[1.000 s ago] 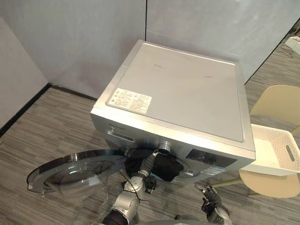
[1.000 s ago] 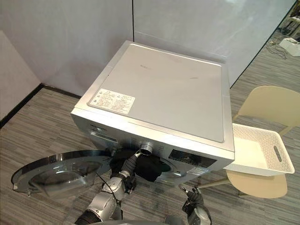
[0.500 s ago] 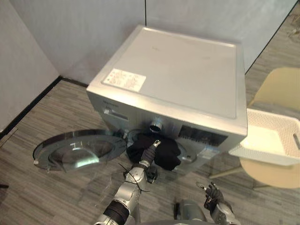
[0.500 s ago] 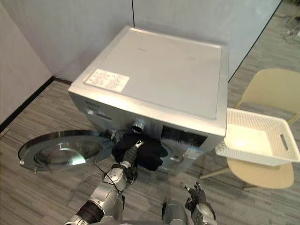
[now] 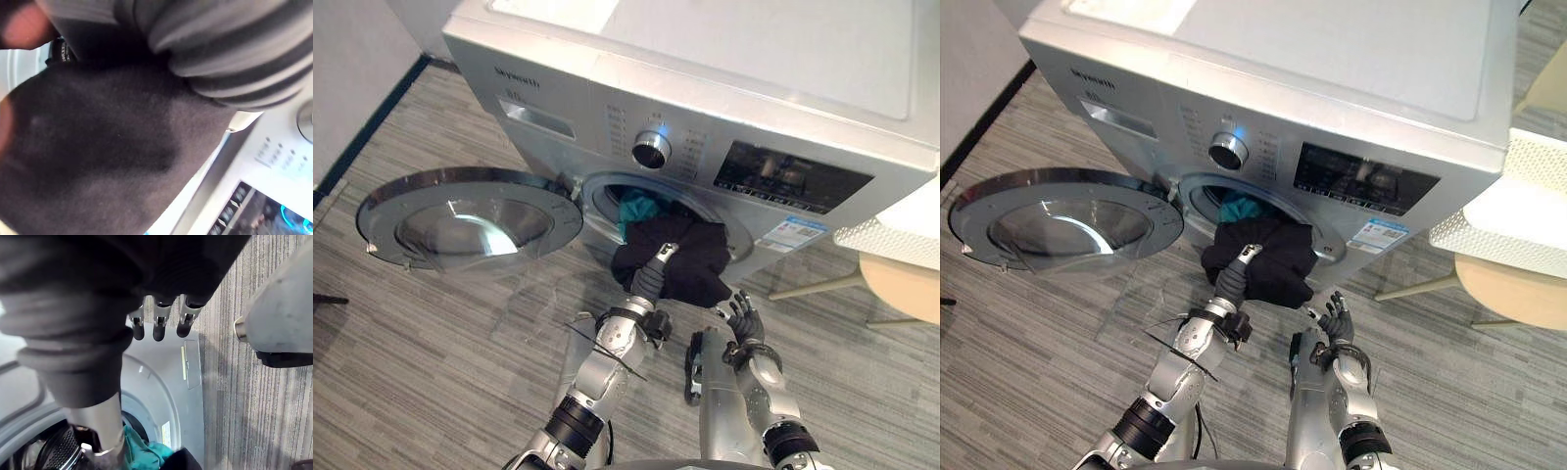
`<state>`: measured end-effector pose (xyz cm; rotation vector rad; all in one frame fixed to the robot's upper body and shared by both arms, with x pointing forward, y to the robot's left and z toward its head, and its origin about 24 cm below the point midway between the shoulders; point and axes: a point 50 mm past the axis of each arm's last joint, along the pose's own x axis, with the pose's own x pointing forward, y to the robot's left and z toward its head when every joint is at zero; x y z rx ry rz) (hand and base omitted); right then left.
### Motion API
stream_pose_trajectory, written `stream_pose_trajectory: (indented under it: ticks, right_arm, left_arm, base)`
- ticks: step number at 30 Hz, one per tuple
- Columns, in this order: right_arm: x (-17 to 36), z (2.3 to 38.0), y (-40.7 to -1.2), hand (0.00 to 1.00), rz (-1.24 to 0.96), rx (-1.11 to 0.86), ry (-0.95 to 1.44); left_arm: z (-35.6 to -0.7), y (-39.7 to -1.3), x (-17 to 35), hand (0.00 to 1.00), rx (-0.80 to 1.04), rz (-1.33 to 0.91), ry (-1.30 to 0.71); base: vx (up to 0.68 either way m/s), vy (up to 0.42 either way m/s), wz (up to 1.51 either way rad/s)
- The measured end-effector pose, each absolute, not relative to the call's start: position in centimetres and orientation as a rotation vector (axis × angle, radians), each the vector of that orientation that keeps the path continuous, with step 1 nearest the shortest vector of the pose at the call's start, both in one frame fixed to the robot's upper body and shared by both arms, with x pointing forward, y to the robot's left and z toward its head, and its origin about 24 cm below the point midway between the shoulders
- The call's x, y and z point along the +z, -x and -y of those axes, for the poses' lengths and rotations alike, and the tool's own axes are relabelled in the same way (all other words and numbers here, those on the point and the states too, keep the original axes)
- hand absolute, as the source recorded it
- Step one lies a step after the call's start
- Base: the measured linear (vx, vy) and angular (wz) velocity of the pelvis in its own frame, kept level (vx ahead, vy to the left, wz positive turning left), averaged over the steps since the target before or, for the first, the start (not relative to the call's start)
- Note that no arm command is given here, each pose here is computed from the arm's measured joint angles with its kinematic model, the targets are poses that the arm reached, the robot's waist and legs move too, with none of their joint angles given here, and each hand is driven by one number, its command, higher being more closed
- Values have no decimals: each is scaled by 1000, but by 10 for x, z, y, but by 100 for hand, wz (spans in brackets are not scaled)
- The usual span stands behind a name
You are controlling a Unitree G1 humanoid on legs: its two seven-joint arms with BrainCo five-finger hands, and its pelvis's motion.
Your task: Pick up the laundry basket with both hands and put the clothes into the washing machine.
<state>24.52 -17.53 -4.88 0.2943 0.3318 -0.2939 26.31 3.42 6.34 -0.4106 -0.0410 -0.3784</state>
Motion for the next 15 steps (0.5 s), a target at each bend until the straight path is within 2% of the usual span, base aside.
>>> stream_pose_trajectory:
  ticks: [9, 15]
  right_arm:
    - [-44, 174, -247, 0, -304, -330, -329]
    - [-35, 181, -255, 0, -251, -382, -356]
  left_arm:
    - [-86, -298, 62, 100, -1, 33, 450]
    - [-101, -315, 63, 100, 189, 5, 522]
  base:
    - [-19, 3, -5]
    - [2, 24, -2]
